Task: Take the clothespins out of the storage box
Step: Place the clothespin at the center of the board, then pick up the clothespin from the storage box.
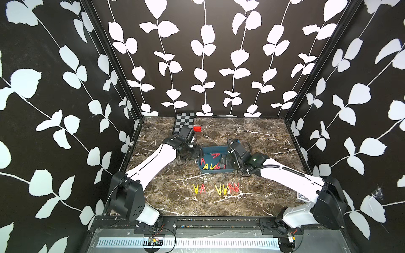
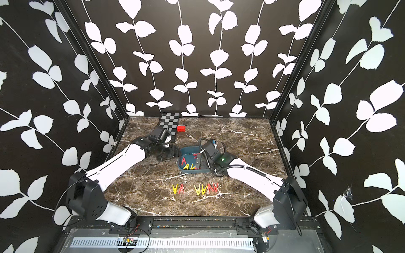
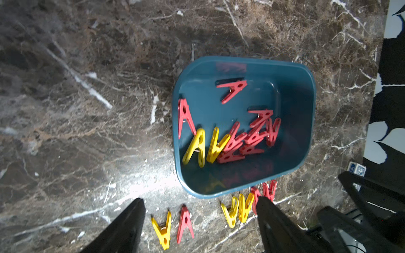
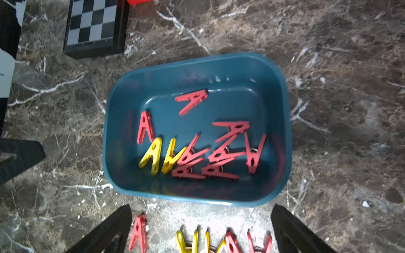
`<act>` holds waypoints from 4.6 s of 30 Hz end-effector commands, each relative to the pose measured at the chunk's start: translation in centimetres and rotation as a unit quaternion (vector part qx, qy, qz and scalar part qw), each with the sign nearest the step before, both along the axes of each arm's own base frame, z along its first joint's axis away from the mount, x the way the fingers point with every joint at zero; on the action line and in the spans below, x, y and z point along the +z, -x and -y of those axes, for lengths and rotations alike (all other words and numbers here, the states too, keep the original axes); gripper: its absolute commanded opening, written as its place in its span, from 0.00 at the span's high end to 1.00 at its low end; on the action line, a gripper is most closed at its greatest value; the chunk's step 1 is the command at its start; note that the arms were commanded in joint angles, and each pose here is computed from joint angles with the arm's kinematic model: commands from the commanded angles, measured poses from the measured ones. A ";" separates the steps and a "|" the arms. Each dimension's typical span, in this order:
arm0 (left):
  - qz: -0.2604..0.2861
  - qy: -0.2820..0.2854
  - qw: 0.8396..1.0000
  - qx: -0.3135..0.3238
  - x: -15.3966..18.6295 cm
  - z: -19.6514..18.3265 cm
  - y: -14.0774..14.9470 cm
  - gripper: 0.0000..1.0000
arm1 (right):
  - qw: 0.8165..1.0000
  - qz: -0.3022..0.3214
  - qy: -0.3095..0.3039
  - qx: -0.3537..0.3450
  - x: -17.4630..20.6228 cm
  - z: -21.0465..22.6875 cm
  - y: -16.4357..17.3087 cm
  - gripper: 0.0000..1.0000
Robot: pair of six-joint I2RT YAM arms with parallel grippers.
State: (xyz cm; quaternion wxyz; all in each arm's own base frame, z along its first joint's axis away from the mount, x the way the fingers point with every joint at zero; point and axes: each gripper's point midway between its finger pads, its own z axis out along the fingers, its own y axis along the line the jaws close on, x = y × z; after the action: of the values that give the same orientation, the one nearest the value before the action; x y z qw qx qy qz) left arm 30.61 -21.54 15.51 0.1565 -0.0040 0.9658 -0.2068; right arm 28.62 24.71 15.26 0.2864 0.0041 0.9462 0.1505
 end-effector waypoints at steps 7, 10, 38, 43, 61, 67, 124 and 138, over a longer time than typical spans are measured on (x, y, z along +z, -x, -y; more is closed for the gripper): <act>-0.004 -0.025 0.999 -0.043 -1.3 4.0 -1.5 0.28 | 1.000 -0.005 -0.003 0.012 0.2 2.2 -2.4 0.01; 0.004 -0.044 0.997 -0.069 -1.9 5.2 -2.1 0.32 | 1.000 -0.008 -0.008 0.009 0.1 2.9 -3.0 0.01; 0.040 -0.173 0.936 -0.302 -9.2 10.9 -4.8 0.62 | 0.999 -0.018 -0.029 -0.006 0.3 4.4 -4.2 0.01; 0.039 -0.188 0.931 -0.311 -10.2 11.0 -5.0 0.63 | 0.999 -0.019 -0.034 -0.001 0.2 4.2 -4.2 0.01; 0.030 -0.223 0.922 -0.314 -11.3 10.5 -5.7 0.71 | 0.998 -0.026 -0.060 0.026 0.2 3.1 -3.8 0.01; 0.063 -0.225 0.924 -0.304 -8.9 10.1 -6.1 0.70 | 0.998 -0.027 -0.059 0.024 0.1 3.2 -3.8 0.01; 0.027 -0.220 0.945 -0.241 -7.8 7.8 -3.7 0.98 | 0.994 -0.038 -0.083 0.052 -0.2 2.1 -3.1 0.01; -0.008 -0.116 0.989 -0.092 -4.2 6.4 2.1 0.97 | 0.988 -0.038 -0.116 0.096 0.7 1.9 -0.3 0.01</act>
State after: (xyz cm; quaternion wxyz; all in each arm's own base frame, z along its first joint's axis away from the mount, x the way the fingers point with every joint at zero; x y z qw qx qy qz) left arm 30.38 -28.06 10.82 0.1392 0.1576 0.9744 -0.0789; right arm 29.34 22.67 15.02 0.2223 -0.0383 0.9371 0.2665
